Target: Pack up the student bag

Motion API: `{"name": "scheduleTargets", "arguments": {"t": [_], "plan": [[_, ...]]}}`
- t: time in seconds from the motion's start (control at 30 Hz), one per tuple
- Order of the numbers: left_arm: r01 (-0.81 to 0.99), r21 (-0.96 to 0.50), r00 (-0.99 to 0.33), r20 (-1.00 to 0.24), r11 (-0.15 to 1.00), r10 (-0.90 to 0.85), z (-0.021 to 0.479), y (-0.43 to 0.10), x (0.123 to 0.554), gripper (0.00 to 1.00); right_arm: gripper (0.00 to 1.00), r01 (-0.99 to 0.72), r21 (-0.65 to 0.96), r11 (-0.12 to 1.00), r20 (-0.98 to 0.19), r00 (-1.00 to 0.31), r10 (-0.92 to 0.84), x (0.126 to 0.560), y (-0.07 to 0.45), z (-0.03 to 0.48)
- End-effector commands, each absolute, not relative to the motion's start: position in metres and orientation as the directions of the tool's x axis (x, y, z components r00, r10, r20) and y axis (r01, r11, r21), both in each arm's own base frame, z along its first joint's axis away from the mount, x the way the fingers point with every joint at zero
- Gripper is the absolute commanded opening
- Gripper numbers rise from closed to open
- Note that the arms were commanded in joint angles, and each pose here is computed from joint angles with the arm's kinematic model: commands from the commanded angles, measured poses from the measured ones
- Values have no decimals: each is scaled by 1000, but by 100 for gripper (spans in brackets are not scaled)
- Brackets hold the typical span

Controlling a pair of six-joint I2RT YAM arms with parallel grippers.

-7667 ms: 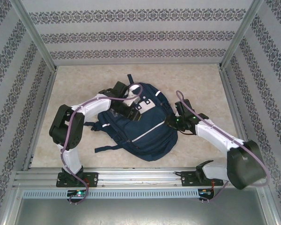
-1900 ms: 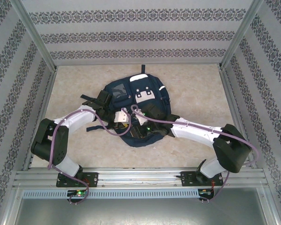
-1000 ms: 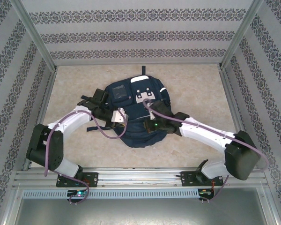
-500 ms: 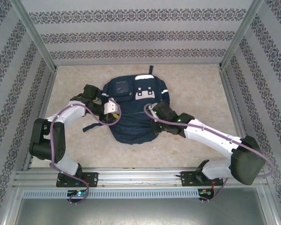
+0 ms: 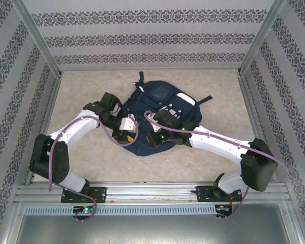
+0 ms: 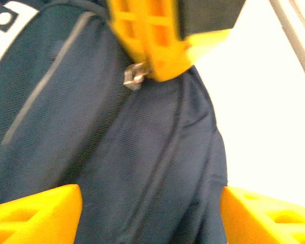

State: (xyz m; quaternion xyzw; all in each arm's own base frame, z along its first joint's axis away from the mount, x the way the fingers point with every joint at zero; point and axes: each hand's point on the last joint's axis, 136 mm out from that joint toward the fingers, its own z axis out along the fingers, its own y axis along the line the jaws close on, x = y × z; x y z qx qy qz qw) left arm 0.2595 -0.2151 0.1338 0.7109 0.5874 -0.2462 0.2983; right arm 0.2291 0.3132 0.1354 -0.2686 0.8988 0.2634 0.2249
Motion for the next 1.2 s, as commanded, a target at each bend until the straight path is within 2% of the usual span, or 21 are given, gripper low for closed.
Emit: {"name": "scheduleTargets", "arguments": {"t": [0.0, 0.1, 0.2, 0.37, 0.53, 0.63, 0.73, 0.87, 0.93, 1.03, 1.07, 1.1, 1.17], "plan": [[977, 196, 202, -699, -87, 686, 131, -227, 271, 70, 0, -651, 468, 598, -595, -732, -332, 223, 340, 168], [963, 264, 223, -676, -51, 702, 132, -232, 294, 70, 0, -658, 513, 552, -594, -736, -325, 214, 345, 170], [952, 295, 267, -688, -76, 675, 146, -239, 300, 70, 0, -650, 518, 556, -589, -742, -320, 212, 342, 167], [930, 340, 356, -741, -138, 569, 180, -245, 272, 69, 0, -643, 504, 578, -593, -743, -310, 215, 337, 164], [921, 364, 382, -765, -142, 518, 201, -239, 253, 68, 0, -639, 503, 582, -584, -748, -316, 217, 337, 160], [912, 383, 395, -734, -144, 552, 186, -236, 260, 71, 0, -642, 510, 572, -581, -748, -321, 217, 339, 160], [903, 403, 398, -653, -149, 644, 159, -234, 278, 73, 0, -646, 519, 560, -579, -748, -325, 216, 342, 162], [927, 371, 293, -619, -57, 729, 135, -234, 317, 71, 0, -647, 531, 546, -574, -749, -330, 213, 343, 163], [936, 346, 274, -599, -65, 752, 127, -234, 322, 68, 0, -647, 535, 543, -575, -750, -327, 212, 343, 163], [948, 302, 262, -573, -98, 776, 119, -235, 321, 56, 0, -638, 539, 550, -573, -756, -316, 211, 339, 161], [951, 276, 276, -566, -136, 777, 117, -235, 316, 40, 0, -627, 540, 562, -566, -764, -309, 213, 336, 159], [948, 271, 301, -577, -170, 759, 120, -238, 309, 1, 0, -578, 524, 626, -542, -793, -278, 223, 318, 148], [916, 331, 388, -591, -226, 707, 124, -239, 295, 0, 0, -534, 492, 688, -530, -810, -251, 236, 289, 135]]}}
